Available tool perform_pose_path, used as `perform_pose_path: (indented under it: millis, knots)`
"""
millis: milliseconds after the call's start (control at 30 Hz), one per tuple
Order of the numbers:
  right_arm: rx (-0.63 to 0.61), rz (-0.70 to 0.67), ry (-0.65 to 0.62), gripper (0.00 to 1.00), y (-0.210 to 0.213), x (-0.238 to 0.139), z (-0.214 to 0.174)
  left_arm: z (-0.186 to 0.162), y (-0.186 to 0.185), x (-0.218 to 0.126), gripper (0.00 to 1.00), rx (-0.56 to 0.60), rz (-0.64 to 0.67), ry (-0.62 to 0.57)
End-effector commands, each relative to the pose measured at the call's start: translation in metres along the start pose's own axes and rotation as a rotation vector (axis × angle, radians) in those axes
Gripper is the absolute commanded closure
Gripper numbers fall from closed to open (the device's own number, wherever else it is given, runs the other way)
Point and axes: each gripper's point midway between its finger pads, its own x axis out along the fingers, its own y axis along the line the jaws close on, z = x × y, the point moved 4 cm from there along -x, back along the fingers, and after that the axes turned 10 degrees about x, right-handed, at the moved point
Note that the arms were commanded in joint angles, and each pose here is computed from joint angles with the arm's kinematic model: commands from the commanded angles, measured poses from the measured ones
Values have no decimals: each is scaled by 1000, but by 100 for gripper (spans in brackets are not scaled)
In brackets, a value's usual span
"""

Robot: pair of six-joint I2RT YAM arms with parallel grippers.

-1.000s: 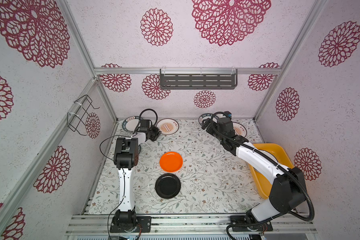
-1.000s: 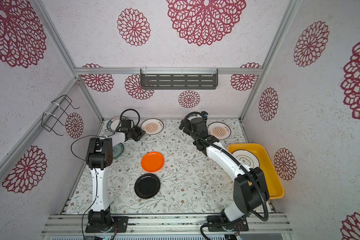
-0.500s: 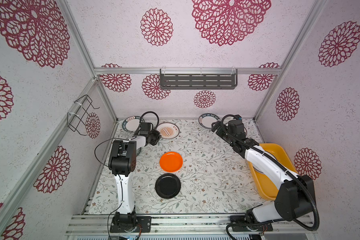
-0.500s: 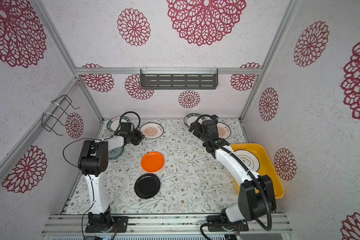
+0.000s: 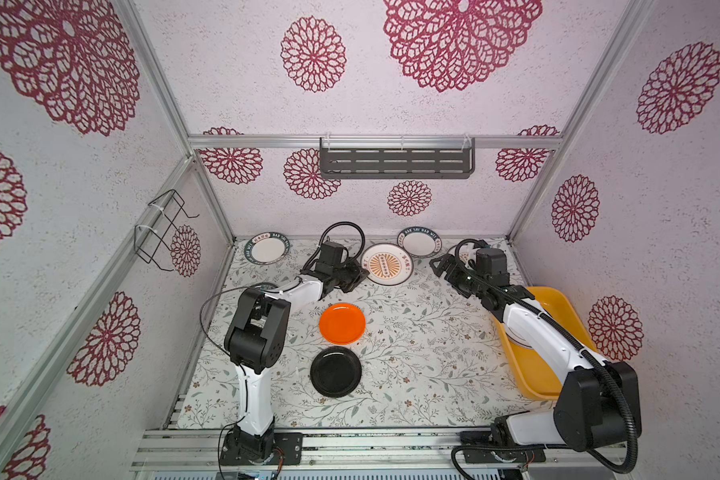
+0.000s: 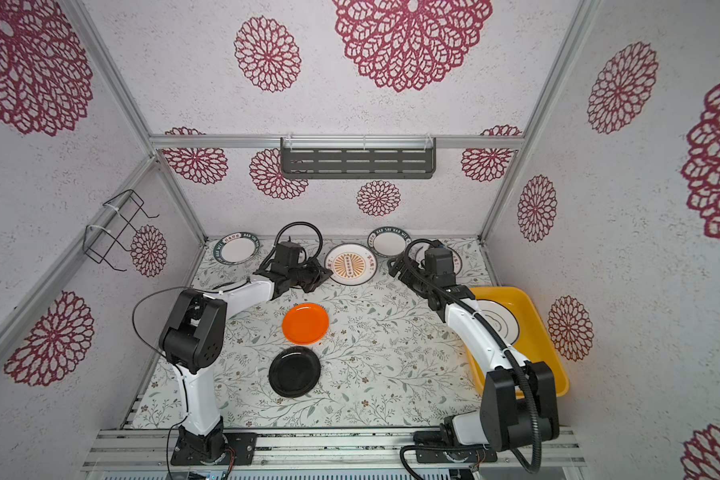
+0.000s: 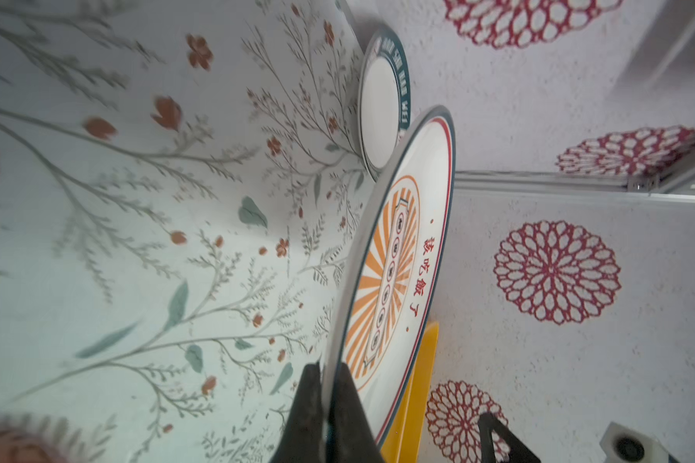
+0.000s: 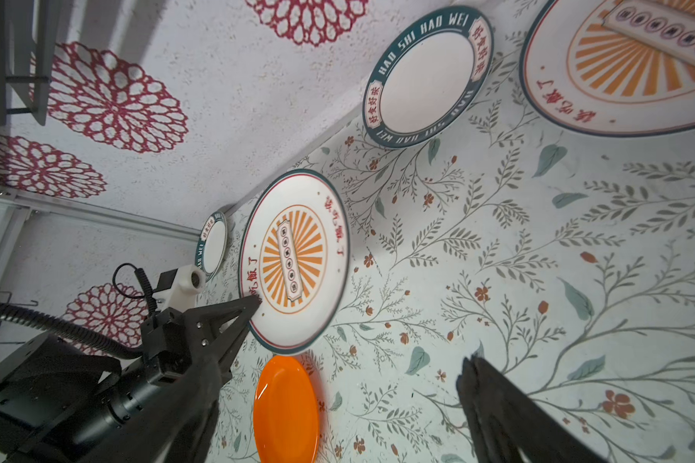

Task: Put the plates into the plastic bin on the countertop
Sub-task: 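Hold the sunburst plate up with the left gripper while the right gripper grasps its rim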

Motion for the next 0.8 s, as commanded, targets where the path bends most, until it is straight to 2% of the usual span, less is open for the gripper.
perform_pose_path:
  millis: [0,233,533,667,767]
  knots:
    - [-31,94,34,8,13,0,0,-3,-47,-17,100,64,-114,-17]
    - [31,98,89,20,-6,6,-8,-33,-85,-14,100,122,-182,63]
    - [73,74,80,31,-23,2,-15,-40,-107,-17,100,160,-246,97]
    - [115,99,53,46,-23,2,-14,-41,-113,-16,100,173,-274,121]
    - [130,104,36,64,-22,3,-10,-40,-116,-16,100,186,-273,131]
